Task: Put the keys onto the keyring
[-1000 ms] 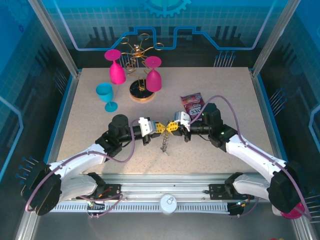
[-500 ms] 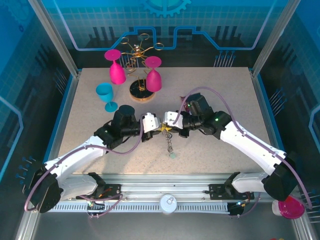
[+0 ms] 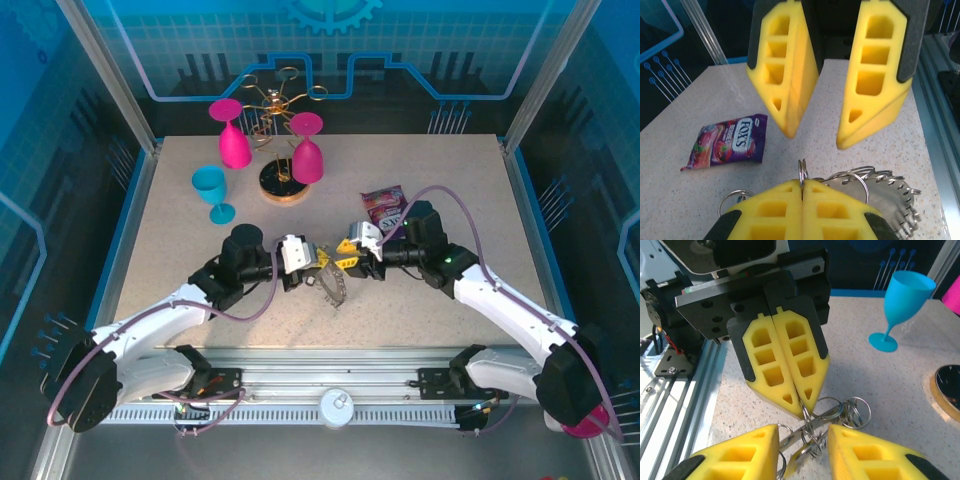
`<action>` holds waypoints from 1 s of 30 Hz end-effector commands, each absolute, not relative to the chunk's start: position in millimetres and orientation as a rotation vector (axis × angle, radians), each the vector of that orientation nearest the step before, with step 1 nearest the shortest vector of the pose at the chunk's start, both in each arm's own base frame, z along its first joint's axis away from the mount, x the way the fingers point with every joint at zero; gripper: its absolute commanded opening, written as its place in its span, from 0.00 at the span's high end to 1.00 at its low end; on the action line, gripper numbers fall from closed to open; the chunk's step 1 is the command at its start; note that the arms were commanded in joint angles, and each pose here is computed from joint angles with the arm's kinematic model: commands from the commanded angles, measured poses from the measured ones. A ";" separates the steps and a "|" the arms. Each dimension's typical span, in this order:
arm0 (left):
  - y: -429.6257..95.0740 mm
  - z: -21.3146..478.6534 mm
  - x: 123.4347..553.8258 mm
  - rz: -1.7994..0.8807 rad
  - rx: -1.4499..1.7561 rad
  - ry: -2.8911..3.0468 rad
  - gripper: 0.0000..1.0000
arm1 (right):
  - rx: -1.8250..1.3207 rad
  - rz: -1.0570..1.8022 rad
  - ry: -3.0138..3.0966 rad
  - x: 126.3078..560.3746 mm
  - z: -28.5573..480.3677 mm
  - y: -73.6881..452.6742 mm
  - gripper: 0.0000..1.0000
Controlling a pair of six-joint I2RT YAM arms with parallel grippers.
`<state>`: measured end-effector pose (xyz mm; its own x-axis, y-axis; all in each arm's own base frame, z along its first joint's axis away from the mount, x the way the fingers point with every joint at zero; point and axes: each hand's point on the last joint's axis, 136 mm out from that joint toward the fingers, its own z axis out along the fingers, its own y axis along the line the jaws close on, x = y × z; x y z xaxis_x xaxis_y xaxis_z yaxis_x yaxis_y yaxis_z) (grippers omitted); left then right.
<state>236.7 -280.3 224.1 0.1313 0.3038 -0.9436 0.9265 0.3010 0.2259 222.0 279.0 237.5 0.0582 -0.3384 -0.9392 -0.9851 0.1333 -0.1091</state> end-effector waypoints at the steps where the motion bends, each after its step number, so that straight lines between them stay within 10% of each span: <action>1: -282.7 257.5 229.0 -0.724 1.191 1.273 1.00 | -1.364 0.891 1.385 221.3 245.4 283.1 0.69; 21: -286.6 261.9 220.2 -0.796 1.191 1.228 1.00 | -1.394 0.928 1.410 219.9 233.1 282.0 0.80; 28: -285.7 257.0 228.8 -0.771 1.173 1.284 1.00 | -1.395 0.945 1.363 218.1 248.5 284.8 1.00; 30: -283.1 250.6 236.0 -0.732 1.174 1.356 0.89 | -1.424 0.905 1.396 218.1 246.6 283.4 1.00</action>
